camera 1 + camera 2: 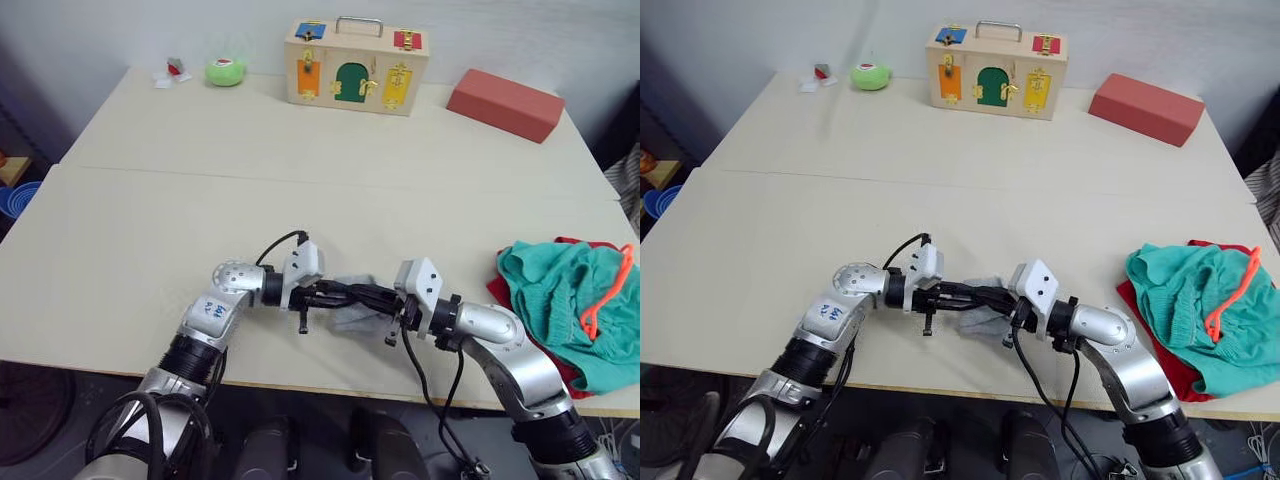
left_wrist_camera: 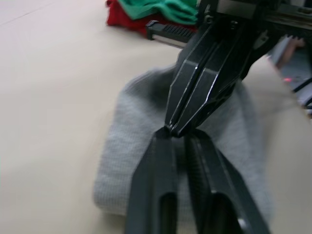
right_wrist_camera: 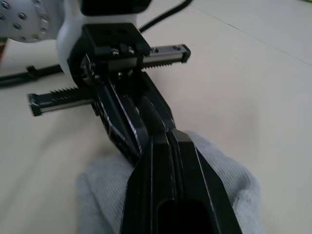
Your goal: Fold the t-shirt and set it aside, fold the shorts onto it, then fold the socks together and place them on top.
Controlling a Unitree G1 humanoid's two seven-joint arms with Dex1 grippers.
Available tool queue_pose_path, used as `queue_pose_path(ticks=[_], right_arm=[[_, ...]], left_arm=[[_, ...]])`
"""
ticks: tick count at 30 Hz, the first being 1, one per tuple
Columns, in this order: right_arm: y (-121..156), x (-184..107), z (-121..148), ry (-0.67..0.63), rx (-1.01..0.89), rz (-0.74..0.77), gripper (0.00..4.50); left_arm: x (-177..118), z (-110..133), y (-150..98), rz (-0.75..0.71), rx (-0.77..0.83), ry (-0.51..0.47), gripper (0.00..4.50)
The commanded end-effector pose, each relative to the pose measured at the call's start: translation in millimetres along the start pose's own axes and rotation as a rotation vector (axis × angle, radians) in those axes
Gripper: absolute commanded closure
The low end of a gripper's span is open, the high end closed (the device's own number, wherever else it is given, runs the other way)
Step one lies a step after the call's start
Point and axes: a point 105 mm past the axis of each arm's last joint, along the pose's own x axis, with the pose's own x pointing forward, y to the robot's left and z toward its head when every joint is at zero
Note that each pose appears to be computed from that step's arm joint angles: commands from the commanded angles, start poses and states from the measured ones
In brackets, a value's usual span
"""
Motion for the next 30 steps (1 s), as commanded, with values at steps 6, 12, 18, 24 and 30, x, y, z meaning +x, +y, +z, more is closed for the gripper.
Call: queue_pose_path(ticks=[6, 12, 18, 24, 30], right_arm=[[-28.8, -22.1, -25.0, -0.020, 0.064, -0.160, 4.50], [-39.6, -38.3, -20.1, -0.066, 0.102, -0.234, 4.50], [-27.6, -57.0, 19.5, -0.107, 0.407, -0.175, 4.15], [-1.3, -81.3, 7.2, 0.142, 0.735, -0.047, 2.24], [14.7, -79.6, -13.0, 0.296, 1.000, -0.031, 0.47]], left_arm=[[-1.1, -15.6, -2.6, 0.027, 0.015, 0.059, 4.45], [-2.3, -13.5, -5.1, 0.027, 0.037, 0.039, 4.45], [0.9, -1.1, -2.9, 0.034, 0.055, -0.010, 4.50], [1.0, -3.6, -1.3, 0.036, 0.060, 0.005, 4.50], [0.7, -8.1, -3.8, 0.037, 0.053, 0.012, 4.50]])
